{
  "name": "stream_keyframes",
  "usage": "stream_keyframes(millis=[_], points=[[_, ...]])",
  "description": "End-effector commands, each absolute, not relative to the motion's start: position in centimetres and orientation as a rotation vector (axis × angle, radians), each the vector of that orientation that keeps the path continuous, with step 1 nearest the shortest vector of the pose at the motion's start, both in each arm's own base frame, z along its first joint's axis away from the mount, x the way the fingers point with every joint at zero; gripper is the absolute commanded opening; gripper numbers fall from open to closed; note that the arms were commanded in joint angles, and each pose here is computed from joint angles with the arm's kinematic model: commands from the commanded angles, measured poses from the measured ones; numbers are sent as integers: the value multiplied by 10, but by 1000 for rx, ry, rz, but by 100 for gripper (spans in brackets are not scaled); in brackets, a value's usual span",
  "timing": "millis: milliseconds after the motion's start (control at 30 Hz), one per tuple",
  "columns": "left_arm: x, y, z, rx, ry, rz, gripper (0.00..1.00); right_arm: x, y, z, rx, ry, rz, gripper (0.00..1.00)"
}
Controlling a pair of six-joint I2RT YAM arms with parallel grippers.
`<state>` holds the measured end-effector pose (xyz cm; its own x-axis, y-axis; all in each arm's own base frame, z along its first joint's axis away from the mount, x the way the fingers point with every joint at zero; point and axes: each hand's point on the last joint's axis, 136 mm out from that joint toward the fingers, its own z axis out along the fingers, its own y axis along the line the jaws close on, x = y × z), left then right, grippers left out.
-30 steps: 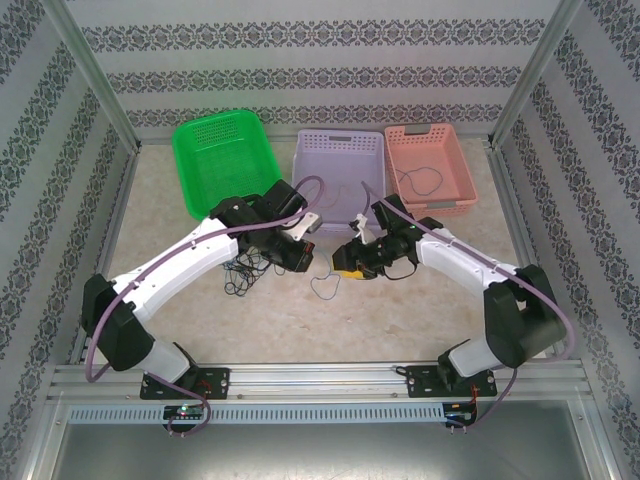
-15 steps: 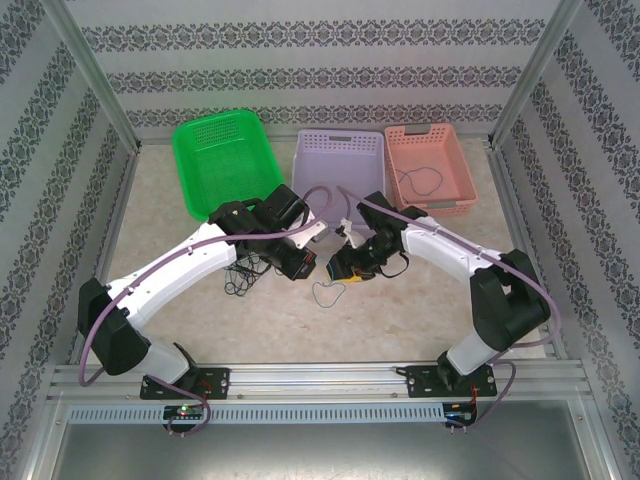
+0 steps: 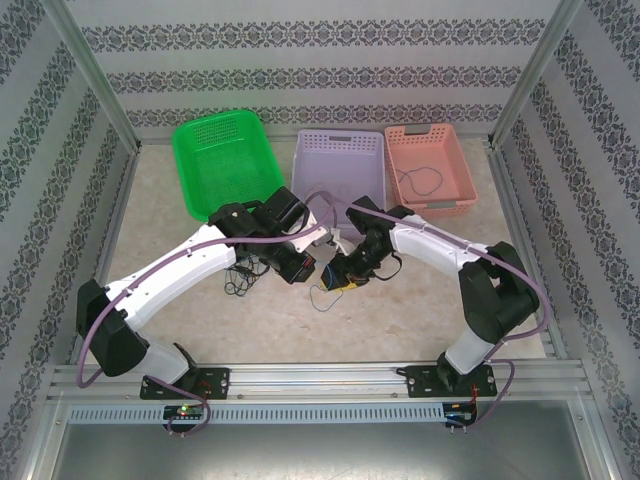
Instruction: Untangle the cables
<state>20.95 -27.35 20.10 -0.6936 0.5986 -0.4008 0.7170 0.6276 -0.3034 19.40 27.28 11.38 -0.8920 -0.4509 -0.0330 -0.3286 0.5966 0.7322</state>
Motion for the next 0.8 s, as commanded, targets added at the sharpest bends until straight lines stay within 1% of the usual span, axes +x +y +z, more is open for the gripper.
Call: stream_keyframes(millis=[0, 200, 333, 400, 467, 500, 567, 633, 767], points=[[197, -268, 202, 1141, 2570, -626, 0, 182, 273, 118, 692, -2630, -1201, 51], [197, -270, 204, 1141, 2555, -635, 0, 176, 276, 104, 716, -2606, -1140, 47], [197, -271, 203, 1144, 2556, -637, 0, 178, 279, 100, 699, -2615, -1139, 41], [196, -271, 203, 1144, 2558, -639, 0, 182, 279, 100, 693, -2641, -1133, 33], [195, -271, 204, 1142, 2555, -642, 0, 189, 277, 100, 670, -2680, -1117, 21], [195, -271, 205, 1143, 2554, -642, 0, 197, 273, 101, 639, -2718, -1102, 13], [194, -270, 206, 1143, 2552, -645, 0, 213, 265, 106, 564, -2798, -1091, 0], [192, -270, 207, 1145, 2553, -647, 0, 241, 247, 118, 424, -2917, -1103, 0], [186, -272, 205, 1144, 2561, -673, 0, 297, 197, 162, 91, -3159, -1163, 0]])
